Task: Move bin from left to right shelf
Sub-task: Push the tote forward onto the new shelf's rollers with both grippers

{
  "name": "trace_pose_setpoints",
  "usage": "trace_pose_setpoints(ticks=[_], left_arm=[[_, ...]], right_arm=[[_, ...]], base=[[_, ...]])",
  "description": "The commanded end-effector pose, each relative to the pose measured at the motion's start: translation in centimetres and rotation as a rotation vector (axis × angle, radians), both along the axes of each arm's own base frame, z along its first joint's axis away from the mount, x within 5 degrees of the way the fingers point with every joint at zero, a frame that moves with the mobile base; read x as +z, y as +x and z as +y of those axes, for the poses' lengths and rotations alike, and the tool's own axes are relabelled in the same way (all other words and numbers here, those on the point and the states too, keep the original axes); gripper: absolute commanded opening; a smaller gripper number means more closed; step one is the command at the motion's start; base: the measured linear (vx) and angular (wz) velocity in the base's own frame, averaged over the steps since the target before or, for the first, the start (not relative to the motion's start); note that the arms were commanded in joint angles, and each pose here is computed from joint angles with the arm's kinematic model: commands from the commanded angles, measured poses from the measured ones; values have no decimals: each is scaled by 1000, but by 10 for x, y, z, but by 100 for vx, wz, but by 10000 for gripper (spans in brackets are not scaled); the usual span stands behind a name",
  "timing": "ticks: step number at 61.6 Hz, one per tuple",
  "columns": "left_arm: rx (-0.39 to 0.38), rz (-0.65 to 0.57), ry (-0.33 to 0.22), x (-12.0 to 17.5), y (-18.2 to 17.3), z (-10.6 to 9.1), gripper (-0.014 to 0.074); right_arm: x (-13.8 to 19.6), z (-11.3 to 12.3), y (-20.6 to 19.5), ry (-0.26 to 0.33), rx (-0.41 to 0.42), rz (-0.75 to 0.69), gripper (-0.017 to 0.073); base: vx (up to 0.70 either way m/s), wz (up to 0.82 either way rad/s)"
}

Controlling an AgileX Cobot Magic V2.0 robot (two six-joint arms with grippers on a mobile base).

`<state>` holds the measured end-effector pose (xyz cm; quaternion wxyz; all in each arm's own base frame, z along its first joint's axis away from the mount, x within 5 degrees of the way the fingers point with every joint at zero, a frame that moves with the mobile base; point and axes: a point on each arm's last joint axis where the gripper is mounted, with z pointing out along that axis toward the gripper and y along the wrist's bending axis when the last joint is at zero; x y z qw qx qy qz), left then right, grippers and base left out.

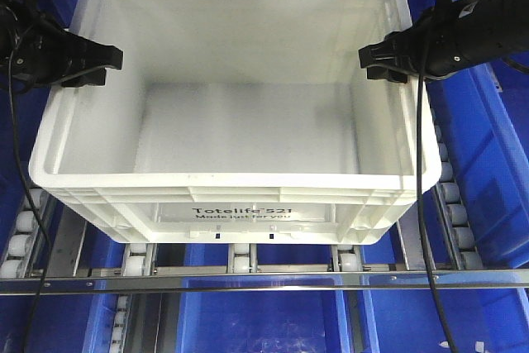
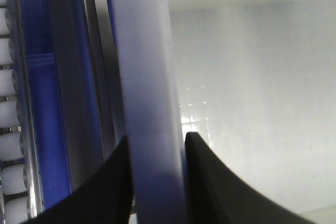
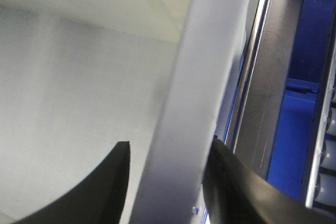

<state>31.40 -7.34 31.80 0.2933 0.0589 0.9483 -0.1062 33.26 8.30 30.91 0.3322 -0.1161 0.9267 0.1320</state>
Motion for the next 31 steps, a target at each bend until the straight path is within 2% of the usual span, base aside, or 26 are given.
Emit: trace_pose_setpoints(ticks=[1, 11, 23, 31], left_arm=[[-23, -139, -37, 24, 2, -5, 51], [-20, -157, -37, 25, 3, -4, 183], [-20, -160, -37, 25, 3, -4, 374], [-17, -175, -39, 26, 4, -4, 446]], right_arm=[[33, 2, 2, 36, -2, -183, 30], [33, 2, 2, 30, 7, -187, 148], [33, 2, 2, 31, 6, -189, 385], [34, 2, 2, 30, 6, -193, 526]], base=[[0, 0], [0, 0], [0, 0], [0, 0]])
